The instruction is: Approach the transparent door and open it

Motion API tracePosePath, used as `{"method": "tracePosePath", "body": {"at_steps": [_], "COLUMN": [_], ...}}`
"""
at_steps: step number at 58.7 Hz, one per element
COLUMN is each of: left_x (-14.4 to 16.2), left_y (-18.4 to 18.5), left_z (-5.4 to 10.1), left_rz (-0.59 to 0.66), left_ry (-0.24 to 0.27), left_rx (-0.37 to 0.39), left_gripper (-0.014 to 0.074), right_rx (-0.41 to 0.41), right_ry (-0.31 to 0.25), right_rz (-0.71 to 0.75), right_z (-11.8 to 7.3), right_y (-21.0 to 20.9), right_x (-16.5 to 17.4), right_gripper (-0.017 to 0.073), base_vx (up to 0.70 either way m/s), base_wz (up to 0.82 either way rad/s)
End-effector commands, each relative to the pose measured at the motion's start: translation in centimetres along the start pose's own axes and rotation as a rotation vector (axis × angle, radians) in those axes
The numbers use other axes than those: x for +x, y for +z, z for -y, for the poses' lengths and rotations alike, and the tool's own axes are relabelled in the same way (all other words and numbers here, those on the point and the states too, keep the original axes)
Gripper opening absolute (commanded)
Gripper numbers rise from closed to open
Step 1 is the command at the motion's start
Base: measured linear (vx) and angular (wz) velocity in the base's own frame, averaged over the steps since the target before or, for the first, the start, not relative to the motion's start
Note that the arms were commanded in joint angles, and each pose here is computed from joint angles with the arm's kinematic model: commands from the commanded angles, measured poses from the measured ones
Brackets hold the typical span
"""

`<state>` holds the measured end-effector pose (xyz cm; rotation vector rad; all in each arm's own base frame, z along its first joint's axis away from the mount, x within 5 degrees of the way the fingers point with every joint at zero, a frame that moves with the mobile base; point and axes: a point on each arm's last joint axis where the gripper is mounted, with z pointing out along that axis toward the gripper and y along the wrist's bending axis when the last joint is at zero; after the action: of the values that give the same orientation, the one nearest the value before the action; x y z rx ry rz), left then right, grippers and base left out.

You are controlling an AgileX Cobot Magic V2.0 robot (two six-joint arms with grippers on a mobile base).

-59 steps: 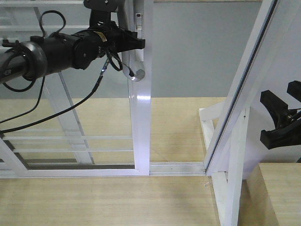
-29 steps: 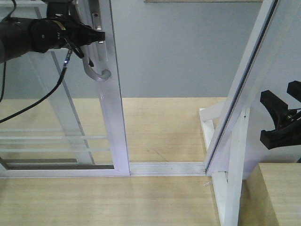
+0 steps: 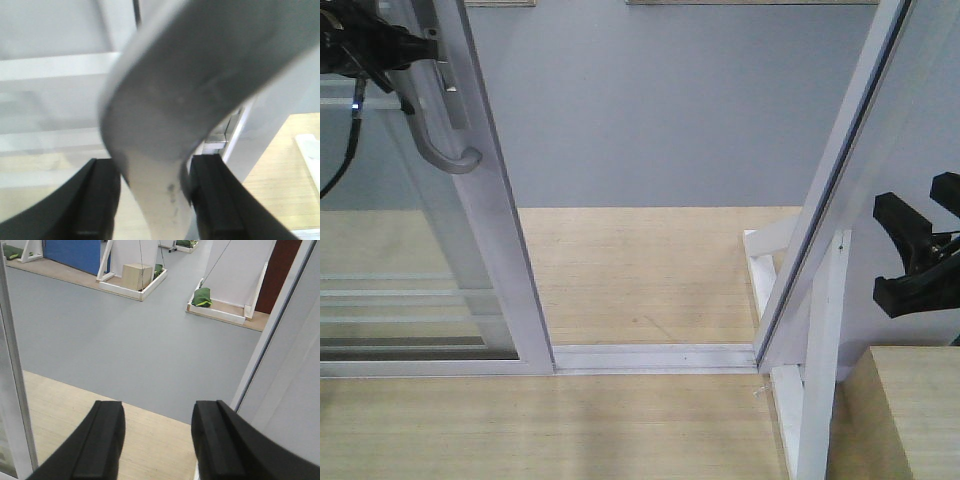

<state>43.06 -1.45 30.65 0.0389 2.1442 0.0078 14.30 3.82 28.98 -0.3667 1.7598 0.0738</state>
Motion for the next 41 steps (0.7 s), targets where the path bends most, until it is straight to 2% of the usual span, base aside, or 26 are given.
{"method": "tracePosePath", "body": {"at_steps": [1, 8, 14, 18, 31, 41], "left_x": [-2.8, -2.2, -1.6, -1.6, -2.5, 0.7], "left_y": [-3.4, -4.3, -5.5, -6.3, -9.5, -11.9], "left_z": [-0.6, -1.1, -1.3, -1.3, -1.3, -1.1], "left_rz": [0.097, -0.004, -0.100, -0.124, -0.079, -0.039], "left_ry": [-0.006, -0.011, 0.005, 0.002, -0.002, -0.015], "left_rx": [-0.014, -0.028, -0.049, -0.050, -0.052, -0.039], "left_gripper": [0.0469, 0.0461, 0.0437, 0.0416, 0.0367, 0.0359], "right_rx": [0.008, 0.008, 0.008, 0.006, -0.003, -0.005], "right_ry": [-0.015, -0.015, -0.021, -0.022, -0.025, -0.066], "right_rz": [0.110, 0.110, 0.107, 0.096, 0.043, 0.058], "right_z": [0.2, 0.2, 0.2, 0.2, 0.1, 0.1], "right_y": [-0.3, -0.3, -0.2, 0.1, 1.2, 1.4], "right_x": [-1.7, -1.7, -1.7, -1.6, -1.0, -1.1], "right_gripper": [0.0386, 0.0386, 0.0386, 0.0386, 0.0386, 0.0386], "base_vx": [0.00, 0.00, 0.00, 0.00, 0.00, 0.00], "base_wz": [0.00, 0.00, 0.00, 0.00, 0.00, 0.00]}}
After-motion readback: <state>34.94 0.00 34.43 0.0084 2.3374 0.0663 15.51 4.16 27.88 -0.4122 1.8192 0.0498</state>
